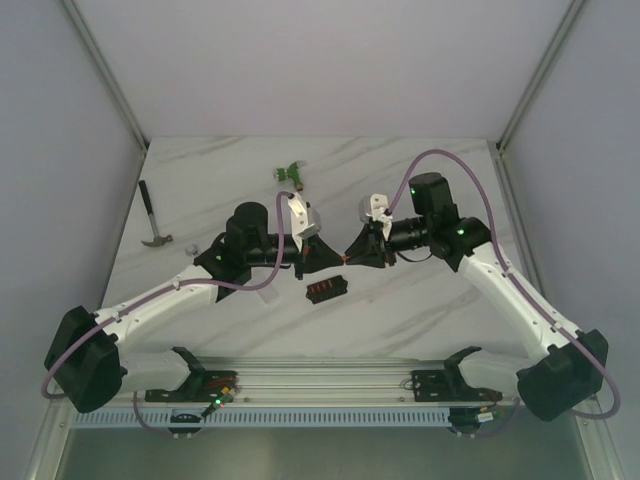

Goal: Snap on the fuse box
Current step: Pick up the fuse from the center of the board.

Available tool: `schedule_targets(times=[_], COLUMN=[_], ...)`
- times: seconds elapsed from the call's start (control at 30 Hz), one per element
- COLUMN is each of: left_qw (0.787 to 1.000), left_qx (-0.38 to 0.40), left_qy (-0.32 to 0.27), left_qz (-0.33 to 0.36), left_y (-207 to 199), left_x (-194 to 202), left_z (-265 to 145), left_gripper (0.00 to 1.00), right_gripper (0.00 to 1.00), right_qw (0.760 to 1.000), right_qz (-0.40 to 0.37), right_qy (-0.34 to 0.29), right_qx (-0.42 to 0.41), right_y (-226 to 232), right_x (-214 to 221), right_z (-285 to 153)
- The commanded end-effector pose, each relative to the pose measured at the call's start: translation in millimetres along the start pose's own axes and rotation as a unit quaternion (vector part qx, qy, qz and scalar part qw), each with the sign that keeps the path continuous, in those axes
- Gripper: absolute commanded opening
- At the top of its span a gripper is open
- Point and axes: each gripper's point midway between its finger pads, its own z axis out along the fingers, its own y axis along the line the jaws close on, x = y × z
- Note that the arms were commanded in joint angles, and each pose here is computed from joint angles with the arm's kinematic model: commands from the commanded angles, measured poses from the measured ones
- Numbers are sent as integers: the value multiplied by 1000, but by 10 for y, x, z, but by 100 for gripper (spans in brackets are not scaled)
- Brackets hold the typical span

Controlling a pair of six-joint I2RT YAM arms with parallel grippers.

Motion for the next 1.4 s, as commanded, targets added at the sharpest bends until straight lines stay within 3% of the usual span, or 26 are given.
schedule_targets(times=[0.0, 0.3, 0.4, 0.57, 0.7, 0.83, 0.97, 1.1, 1.37], left_qw=[1000, 1000, 1000, 999, 988, 955, 914, 875, 820], left_qx=[15, 15, 8, -49, -136, -231, -289, -329, -365], left_qy=[-11, -11, -9, -4, -2, 4, 4, 13, 29], left_qz=[22, 18, 12, -15, -77, -188, -284, -354, -439], left_y=[-23, -18, -1, 156, 425, 718, 804, 818, 802], left_x=[-126, -106, -86, 29, 253, 621, 941, 1171, 1517], left_z=[17, 31, 31, -10, -121, -313, -465, -551, -594], left_gripper=[0, 0, 0, 22, 39, 47, 56, 61, 67], right_gripper=[26, 11, 1, 0, 0, 0, 0, 0, 0], right_qw=[1000, 999, 999, 999, 989, 961, 929, 897, 815], right_qz=[-14, -8, -7, 33, 110, 203, 249, 287, 364], right_qy=[-18, -23, -22, 6, 60, 115, 171, 211, 283], right_qx=[-19, -27, -27, 5, 76, 146, 212, 261, 350], right_y=[27, 40, 34, -82, -285, -428, -505, -520, -514], right_x=[-153, -153, -153, -23, 220, 434, 603, 728, 1160], right_z=[11, 24, 26, 31, 52, 72, 99, 147, 221])
